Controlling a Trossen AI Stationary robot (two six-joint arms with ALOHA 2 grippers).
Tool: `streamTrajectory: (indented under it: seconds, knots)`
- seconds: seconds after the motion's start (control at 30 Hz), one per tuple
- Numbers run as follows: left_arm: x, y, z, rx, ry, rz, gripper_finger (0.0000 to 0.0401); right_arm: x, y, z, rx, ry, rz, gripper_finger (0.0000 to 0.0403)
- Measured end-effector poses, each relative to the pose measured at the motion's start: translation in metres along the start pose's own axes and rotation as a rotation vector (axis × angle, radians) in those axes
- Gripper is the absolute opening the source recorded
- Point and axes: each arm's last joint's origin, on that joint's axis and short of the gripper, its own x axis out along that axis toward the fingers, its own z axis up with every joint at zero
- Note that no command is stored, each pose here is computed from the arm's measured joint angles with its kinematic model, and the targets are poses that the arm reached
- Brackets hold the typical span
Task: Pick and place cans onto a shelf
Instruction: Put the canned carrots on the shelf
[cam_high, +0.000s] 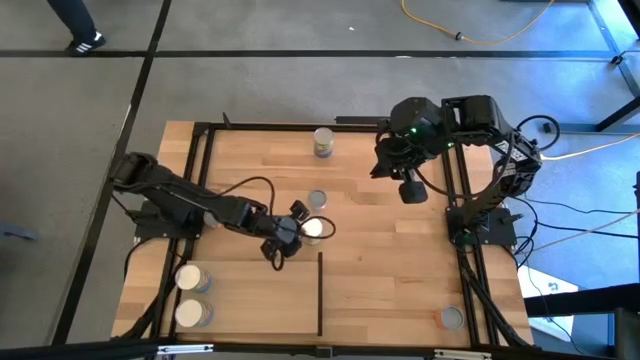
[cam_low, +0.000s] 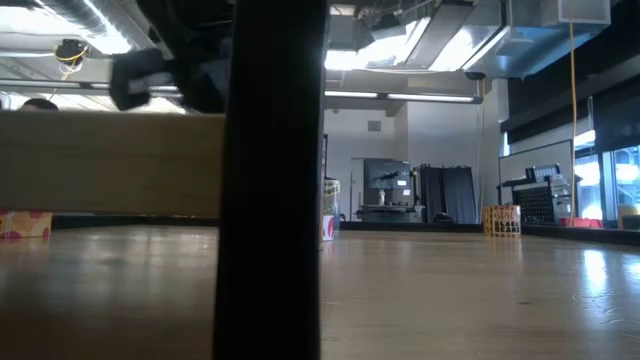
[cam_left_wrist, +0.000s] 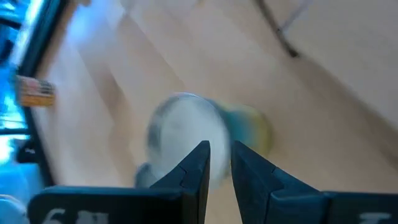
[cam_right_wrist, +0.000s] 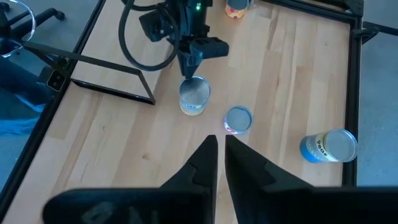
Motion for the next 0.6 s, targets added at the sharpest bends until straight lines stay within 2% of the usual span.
streamTrajectory:
  seconds: [0.1,0.23,0.37,0.5,0.6]
  knots:
    - [-0.0003,0.0005,0.0005,0.031,-0.01,-0.004,0.0057,0.0002,0.0,0.0,0.0,0.0,0.0,0.0033]
    - [0.0004,0.0005,-0.0013,0.014,-0.027,-0.05,0.0057,0.0001,-0.0004,-0.0001,0.002,0.001,-0.002,0.0033]
    - [0.0016,0.004,-0.0042,0.001,-0.02,-0.047,0.0057,0.0001,-0.0006,-0.0001,0.002,0.001,-0.003,0.0033]
    - [0.0032,0.0087,-0.008,-0.06,-0.016,-0.048,0.0057,0.0001,-0.0006,-0.0001,0.001,0.001,-0.003,0.0033]
    - [0.0038,0.0097,-0.0091,-0.093,-0.047,-0.093,0.0057,0.0001,-0.0006,-0.0001,0.0,0.002,-0.003,0.0033]
